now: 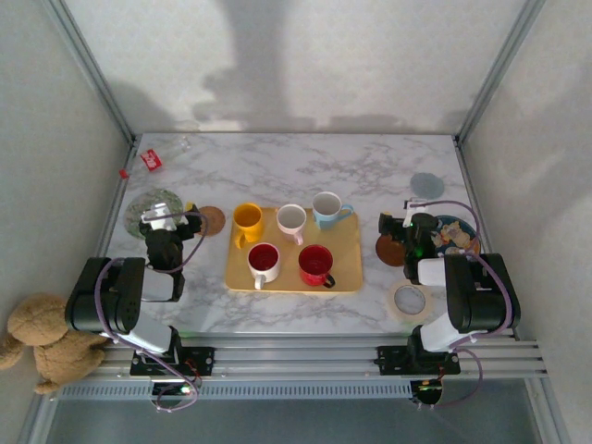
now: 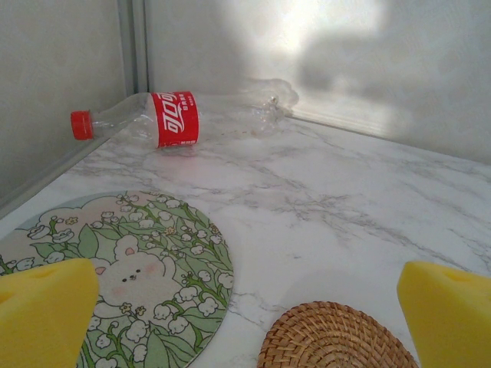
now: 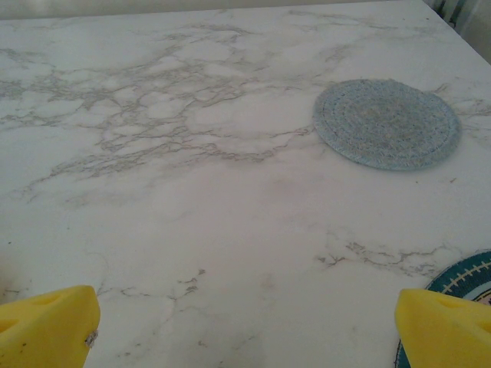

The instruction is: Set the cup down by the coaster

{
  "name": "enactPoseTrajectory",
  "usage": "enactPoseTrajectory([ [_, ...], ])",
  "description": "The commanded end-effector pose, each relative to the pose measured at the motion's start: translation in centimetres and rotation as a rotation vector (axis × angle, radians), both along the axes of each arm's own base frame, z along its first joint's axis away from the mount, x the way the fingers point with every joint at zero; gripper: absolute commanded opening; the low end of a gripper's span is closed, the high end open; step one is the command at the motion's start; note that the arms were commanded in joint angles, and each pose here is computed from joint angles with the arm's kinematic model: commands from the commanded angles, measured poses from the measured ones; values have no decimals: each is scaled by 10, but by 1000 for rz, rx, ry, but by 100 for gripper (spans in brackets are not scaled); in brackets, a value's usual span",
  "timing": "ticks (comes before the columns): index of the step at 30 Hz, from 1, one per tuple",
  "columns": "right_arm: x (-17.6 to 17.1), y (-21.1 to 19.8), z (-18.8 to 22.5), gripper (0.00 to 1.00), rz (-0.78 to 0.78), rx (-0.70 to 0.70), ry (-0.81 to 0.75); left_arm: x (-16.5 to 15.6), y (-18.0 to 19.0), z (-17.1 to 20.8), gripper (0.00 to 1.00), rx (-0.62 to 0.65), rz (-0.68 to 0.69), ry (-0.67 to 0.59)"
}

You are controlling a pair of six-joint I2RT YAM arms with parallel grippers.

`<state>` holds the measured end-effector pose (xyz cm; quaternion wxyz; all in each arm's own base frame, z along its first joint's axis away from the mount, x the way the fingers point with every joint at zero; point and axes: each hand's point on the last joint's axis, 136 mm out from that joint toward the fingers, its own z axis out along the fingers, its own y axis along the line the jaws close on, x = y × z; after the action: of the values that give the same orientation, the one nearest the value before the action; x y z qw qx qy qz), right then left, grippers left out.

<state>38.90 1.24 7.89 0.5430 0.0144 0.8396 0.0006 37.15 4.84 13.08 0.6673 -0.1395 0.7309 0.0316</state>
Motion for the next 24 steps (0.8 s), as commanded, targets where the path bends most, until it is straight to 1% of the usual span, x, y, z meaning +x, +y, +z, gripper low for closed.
enactPoseTrajectory([
  [1,5,2,5,99,7,-2,-17,0,0,0,100,-1,0,-4],
  [14,5,0,6,99,-9,-7,-22,-1,2,1,100,-4,8,-10],
  [17,2,-12,13,99,-86,-10,-32,-3,6,11,100,-12,36,-18],
  [23,-5,-15,31,99,-108,-27,-15,-7,4,38,100,12,19,-18],
  [24,-1,-14,47,99,-115,-22,-37,-7,3,45,100,13,14,-15],
])
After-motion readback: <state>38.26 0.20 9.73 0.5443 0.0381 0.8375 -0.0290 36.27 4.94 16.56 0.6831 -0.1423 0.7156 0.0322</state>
